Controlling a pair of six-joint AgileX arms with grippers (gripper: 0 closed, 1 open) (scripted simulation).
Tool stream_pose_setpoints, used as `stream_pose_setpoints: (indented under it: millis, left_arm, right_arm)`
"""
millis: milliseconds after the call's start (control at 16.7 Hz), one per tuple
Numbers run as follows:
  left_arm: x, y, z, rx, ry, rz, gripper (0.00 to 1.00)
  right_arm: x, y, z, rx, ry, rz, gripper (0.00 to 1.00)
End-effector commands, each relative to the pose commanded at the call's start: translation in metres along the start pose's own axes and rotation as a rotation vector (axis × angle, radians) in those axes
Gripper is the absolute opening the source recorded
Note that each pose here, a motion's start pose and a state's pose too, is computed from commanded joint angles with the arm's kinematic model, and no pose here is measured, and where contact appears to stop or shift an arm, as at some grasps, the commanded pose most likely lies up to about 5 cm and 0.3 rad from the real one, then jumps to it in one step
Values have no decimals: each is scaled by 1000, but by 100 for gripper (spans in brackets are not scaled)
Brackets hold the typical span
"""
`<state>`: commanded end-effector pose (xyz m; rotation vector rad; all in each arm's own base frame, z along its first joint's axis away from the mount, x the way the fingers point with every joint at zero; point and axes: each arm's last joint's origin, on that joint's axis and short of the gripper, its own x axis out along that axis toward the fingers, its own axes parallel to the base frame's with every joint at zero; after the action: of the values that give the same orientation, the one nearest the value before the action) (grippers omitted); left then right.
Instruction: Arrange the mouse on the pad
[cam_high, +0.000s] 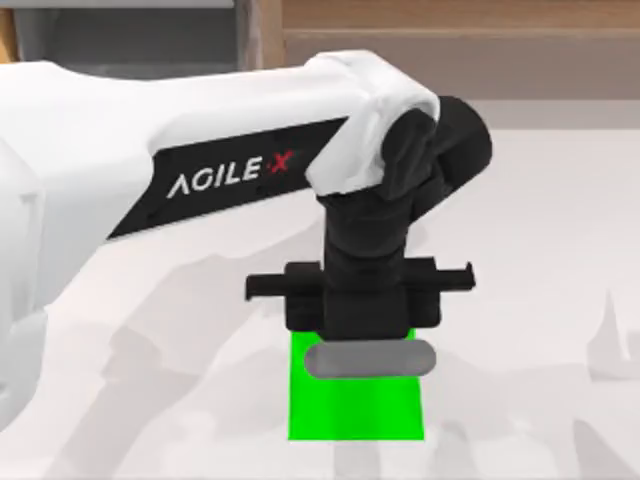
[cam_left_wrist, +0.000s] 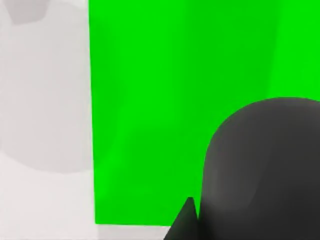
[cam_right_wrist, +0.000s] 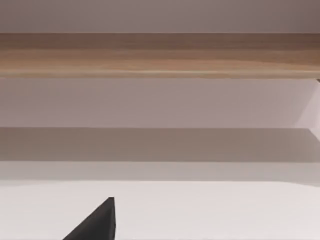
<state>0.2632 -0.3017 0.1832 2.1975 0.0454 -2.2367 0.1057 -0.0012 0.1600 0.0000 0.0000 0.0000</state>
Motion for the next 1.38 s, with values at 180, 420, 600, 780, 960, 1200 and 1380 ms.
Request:
stream_pose_setpoints:
  millis: [180, 420, 600, 780, 960, 1200, 1380]
  left_arm:
    - [10, -1, -2, -22, -16, -12, 0]
    - [28, -5, -2, -50, -62, -24, 0]
    - [37, -6, -1, -50, -84, -18, 0]
    - [37, -3, 0, -28, -60, 4, 0]
    - [37, 2, 0, -3, -9, 17, 0]
    - [44, 3, 1, 9, 2, 0, 0]
    - [44, 3, 1, 9, 2, 0, 8]
  right_arm:
    - [0, 0, 0, 0, 0, 0, 100]
    - [0, 0, 0, 0, 0, 0, 100]
    - [0, 0, 0, 0, 0, 0, 100]
    - [0, 0, 0, 0, 0, 0, 100]
    - [0, 0, 0, 0, 0, 0, 100]
    - [0, 0, 0, 0, 0, 0, 100]
    - [0, 0, 0, 0, 0, 0, 100]
